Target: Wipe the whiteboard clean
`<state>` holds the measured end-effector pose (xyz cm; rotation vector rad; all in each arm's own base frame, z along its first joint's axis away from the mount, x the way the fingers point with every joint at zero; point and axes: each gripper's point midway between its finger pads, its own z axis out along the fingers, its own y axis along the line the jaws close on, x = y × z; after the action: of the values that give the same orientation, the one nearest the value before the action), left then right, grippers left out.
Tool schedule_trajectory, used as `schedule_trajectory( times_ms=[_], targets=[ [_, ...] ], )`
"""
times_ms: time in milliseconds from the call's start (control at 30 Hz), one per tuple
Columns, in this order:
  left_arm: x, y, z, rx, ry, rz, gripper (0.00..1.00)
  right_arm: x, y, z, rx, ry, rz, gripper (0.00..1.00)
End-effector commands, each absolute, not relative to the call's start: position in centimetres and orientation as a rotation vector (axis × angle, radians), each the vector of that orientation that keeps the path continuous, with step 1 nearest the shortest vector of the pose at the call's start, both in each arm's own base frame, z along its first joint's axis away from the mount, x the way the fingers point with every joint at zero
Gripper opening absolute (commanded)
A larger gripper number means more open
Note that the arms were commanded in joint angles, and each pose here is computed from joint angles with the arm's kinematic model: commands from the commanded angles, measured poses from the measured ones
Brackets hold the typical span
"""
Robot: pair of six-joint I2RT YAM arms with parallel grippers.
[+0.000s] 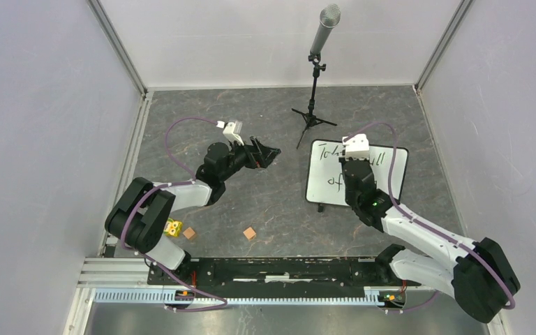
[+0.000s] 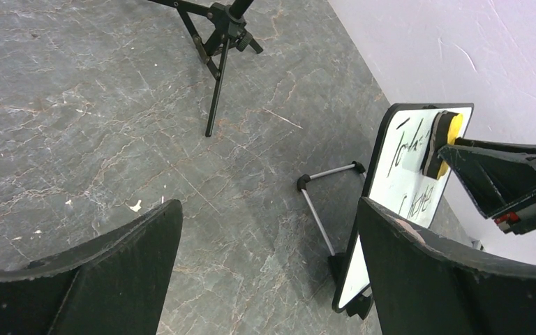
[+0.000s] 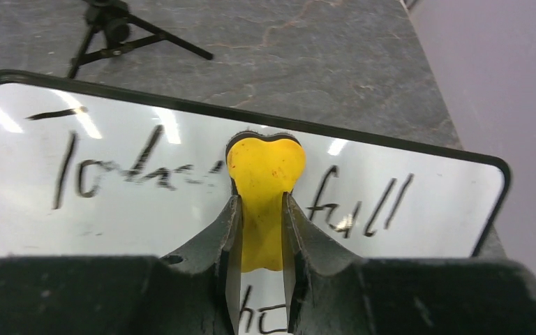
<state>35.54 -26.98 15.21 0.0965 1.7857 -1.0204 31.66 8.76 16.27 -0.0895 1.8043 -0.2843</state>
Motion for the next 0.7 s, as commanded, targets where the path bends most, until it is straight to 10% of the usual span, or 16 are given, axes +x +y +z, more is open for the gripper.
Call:
schedule_trajectory(
  times_ms=[0, 667],
  targets=[
    [36.1, -27.3, 17.8, 0.147, 1.689, -0.999, 1.00, 31.4, 6.1, 17.3, -0.032, 1.785, -0.358, 0.19],
    [35.9, -27.8, 18.1, 0.163, 1.686, -1.020, 1.00, 33.7, 16.5, 16.8, -0.317, 1.841, -0.202, 0.19]
  ],
)
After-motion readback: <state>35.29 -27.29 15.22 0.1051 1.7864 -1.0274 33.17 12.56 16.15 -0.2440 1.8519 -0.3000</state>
